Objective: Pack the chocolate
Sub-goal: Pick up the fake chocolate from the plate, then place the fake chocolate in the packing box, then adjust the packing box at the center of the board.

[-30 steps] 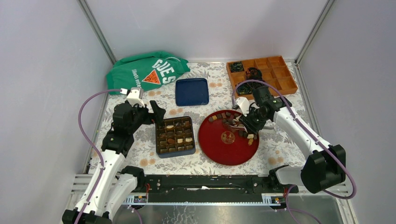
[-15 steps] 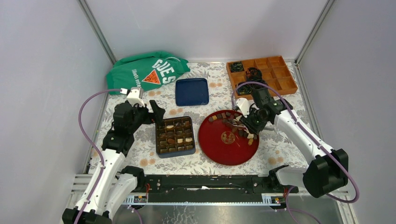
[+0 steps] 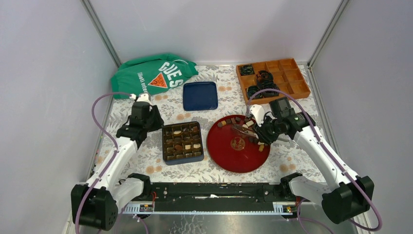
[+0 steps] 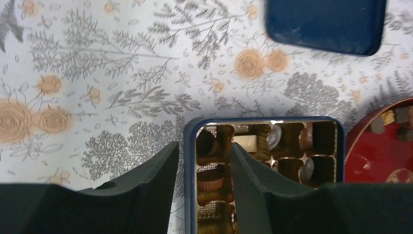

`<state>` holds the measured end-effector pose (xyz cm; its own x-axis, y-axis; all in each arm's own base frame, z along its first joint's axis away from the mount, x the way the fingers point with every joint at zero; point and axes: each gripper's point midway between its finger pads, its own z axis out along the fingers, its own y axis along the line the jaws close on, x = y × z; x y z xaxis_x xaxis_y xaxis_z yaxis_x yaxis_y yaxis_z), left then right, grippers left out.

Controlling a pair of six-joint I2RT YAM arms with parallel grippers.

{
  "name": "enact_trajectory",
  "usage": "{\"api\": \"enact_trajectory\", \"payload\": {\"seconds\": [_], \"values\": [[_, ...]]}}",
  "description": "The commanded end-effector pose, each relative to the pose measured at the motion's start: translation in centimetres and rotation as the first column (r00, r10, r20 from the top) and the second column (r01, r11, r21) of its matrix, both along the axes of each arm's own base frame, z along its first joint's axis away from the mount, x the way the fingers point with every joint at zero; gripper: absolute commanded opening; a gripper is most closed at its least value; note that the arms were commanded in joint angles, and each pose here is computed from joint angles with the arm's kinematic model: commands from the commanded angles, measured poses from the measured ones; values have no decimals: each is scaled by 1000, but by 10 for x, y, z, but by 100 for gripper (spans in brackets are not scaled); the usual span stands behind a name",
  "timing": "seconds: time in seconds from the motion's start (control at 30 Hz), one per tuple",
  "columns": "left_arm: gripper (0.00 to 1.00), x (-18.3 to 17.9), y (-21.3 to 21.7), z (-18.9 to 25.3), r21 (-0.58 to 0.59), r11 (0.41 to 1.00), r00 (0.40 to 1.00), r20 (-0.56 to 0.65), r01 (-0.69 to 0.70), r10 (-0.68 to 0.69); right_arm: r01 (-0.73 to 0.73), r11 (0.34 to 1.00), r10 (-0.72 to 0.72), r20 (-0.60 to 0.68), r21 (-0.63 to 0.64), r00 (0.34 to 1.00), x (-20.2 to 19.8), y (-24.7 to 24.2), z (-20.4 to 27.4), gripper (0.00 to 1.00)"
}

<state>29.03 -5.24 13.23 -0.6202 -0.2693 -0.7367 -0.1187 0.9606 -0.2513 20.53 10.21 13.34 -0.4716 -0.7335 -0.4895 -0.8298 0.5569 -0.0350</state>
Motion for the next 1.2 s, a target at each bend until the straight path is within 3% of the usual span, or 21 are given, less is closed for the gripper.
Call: {"api": "enact_trajectory", "payload": {"seconds": [0.0, 0.37, 0.53, 0.83, 1.0, 1.17], "values": [[50, 1, 9, -4, 15, 998, 997, -49, -61, 62, -46, 990, 42, 31, 134, 999, -2, 20, 15, 0], [48, 1, -1, -44, 21, 1000, 977, -215, 10, -5, -75, 976, 67, 48, 203, 997, -4, 29, 21, 0], [35, 2, -1, -63, 33, 999, 955, -296, 15, -5, -86, 972, 78, 48, 220, 996, -6, 32, 24, 0], [25, 4, -6, -75, 33, 999, 937, -350, 35, -21, -118, 963, 112, 38, 241, 993, -9, 37, 32, 0], [5, 6, -6, -68, 50, 998, 945, -326, 34, -16, -153, 951, 151, 28, 268, 988, -11, 43, 41, 0], [0, 10, -8, -37, 87, 996, 981, -194, 27, -10, -223, 923, 221, 43, 315, 974, -14, 53, 60, 0]]}}
